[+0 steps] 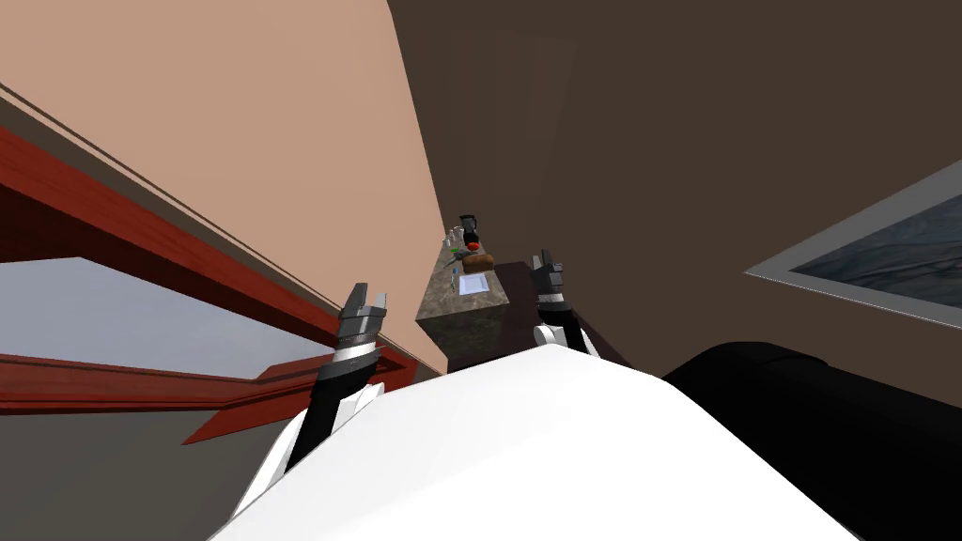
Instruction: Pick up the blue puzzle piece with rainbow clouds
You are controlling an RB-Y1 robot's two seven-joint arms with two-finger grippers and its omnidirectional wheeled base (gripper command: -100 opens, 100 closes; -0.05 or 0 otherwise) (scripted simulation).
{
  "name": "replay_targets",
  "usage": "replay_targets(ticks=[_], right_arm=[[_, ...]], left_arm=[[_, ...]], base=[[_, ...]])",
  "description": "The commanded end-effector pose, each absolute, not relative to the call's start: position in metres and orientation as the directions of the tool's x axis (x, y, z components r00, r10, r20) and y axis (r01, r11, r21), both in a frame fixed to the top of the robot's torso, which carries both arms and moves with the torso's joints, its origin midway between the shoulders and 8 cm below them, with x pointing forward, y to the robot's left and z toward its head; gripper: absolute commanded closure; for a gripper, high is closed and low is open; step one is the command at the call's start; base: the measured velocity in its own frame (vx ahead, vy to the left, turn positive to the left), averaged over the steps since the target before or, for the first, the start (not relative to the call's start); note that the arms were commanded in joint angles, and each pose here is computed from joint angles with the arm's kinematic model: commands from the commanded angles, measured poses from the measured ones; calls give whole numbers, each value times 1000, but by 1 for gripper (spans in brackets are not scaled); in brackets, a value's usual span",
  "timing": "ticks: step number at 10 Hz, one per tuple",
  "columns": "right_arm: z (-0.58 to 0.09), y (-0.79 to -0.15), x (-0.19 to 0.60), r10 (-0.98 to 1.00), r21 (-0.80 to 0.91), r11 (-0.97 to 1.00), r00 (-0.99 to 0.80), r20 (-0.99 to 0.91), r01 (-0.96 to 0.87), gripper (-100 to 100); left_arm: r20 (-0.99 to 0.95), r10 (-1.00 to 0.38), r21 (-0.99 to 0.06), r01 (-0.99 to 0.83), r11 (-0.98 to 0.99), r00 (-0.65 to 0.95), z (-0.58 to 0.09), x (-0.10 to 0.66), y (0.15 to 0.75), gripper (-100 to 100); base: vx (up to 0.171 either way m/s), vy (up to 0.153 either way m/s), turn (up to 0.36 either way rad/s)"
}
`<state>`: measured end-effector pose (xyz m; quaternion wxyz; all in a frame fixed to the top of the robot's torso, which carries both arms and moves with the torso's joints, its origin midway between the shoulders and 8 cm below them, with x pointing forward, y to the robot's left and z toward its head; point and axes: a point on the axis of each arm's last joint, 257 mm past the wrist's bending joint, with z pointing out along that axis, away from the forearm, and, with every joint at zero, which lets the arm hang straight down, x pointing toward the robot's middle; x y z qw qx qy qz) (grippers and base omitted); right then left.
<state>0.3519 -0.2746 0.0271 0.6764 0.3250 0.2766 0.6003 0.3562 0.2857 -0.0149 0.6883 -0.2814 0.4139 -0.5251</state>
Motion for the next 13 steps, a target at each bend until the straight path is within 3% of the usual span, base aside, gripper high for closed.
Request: replay_targets(ticks=[1, 13], right_arm=[[27, -275, 352, 992, 772, 68, 126, 16, -632, 0], [27, -275, 352, 992, 772, 68, 126, 16, -632, 0]], left_arm=[[-294, -952, -831, 469, 299, 86, -25, 358, 285, -100], [-416, -902, -909, 101, 406, -115, -154, 351, 327, -100]], base=[[7, -31, -56], [7, -44, -156]])
